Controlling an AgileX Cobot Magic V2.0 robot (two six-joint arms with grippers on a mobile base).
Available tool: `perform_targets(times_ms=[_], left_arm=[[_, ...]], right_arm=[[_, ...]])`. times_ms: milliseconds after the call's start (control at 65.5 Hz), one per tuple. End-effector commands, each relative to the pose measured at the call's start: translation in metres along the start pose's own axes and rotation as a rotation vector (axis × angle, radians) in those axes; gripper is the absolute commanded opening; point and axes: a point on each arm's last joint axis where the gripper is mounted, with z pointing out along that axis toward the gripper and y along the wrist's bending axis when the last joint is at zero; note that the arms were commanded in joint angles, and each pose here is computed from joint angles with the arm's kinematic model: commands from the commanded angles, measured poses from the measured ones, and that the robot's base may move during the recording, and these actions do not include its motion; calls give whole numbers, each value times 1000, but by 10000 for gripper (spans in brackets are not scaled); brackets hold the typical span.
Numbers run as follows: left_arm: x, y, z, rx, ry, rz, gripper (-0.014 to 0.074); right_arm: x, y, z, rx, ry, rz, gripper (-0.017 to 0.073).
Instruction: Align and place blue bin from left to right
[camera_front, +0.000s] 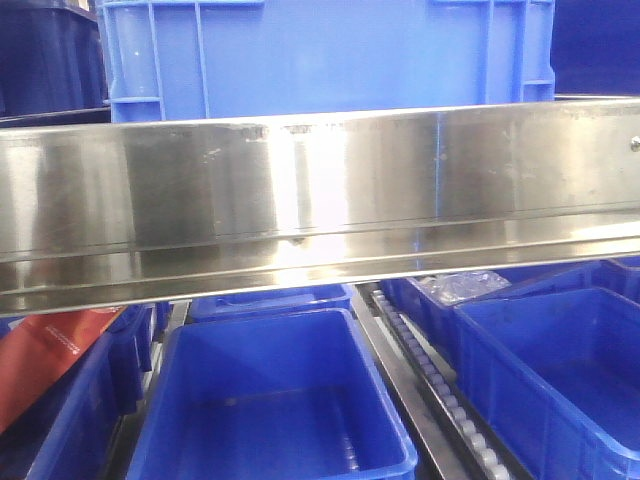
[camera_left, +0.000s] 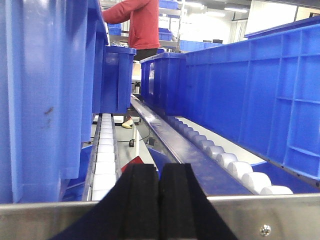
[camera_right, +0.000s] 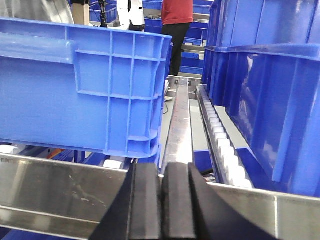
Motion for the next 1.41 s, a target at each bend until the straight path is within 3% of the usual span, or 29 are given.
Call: perform_targets(times_ms=[0,214,351,550,657,1390], left_arm=[[-3,0,-1,0,-29,0,-111],[-3,0,-1,0,-29,0,-111],[-3,0,-1,0,-29,0,-111],[-3,0,-1,0,-29,0,-111],[-3,0,-1,0,-29,0,-111],[-3,0,-1,0,-29,0,-111]], right_arm=[[0,-4,-1,66,-19,-15,-69],[23,-16,-7,282,-2,8,-69],[44,-16,-13,347,-31,46,-69],[78,-15,-10,350,-11,81,-69],[78,-15,-10,349,-22,103,-69],[76,-15,-10,351,-39,100,-69]])
